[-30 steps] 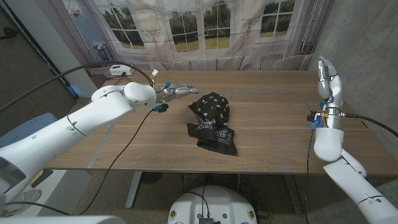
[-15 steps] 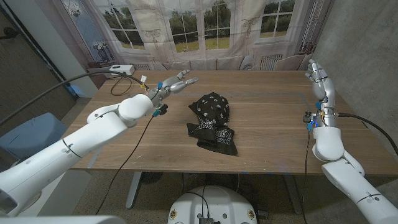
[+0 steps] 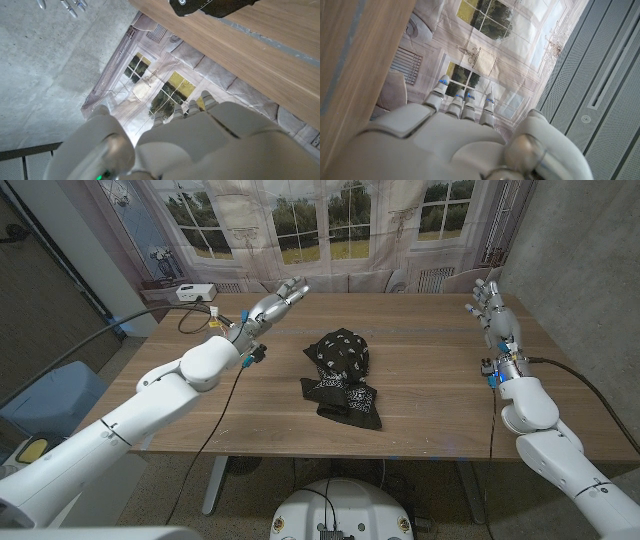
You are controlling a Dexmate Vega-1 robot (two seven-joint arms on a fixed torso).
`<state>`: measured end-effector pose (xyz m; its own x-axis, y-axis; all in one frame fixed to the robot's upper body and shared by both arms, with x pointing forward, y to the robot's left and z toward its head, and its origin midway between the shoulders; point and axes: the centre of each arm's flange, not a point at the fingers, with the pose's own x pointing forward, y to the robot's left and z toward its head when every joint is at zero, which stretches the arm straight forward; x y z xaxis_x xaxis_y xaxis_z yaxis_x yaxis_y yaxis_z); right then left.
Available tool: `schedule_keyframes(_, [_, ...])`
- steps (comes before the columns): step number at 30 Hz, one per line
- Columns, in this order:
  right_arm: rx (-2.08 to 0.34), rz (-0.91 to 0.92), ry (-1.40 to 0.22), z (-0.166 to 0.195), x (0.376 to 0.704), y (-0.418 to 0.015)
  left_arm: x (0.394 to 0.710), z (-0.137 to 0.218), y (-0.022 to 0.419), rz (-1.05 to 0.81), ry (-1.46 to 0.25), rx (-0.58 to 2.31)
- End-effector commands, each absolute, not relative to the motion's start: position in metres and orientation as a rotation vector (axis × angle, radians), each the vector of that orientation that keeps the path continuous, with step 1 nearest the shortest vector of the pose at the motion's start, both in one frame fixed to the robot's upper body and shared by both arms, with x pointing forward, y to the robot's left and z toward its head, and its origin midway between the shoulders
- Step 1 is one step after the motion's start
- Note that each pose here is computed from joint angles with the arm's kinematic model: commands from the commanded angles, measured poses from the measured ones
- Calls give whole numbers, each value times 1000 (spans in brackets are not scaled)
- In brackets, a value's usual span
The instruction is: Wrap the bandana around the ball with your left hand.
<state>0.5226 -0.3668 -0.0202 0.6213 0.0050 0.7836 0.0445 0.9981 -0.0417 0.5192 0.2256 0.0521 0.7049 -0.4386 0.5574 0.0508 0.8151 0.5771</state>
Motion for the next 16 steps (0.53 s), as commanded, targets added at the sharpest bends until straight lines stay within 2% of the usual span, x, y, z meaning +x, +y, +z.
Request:
schedule_keyframes(1, [38,13,-833,-24,538,-362,527,49,239,-410,-821,423])
schedule_keyframes(10, [42,-109,-768,-28,553,-358,529,43,253,-406,-820,362])
schedule_keyframes(16, [61,-71,-782,-22,569,-342,533,38,263,-381,-807,330])
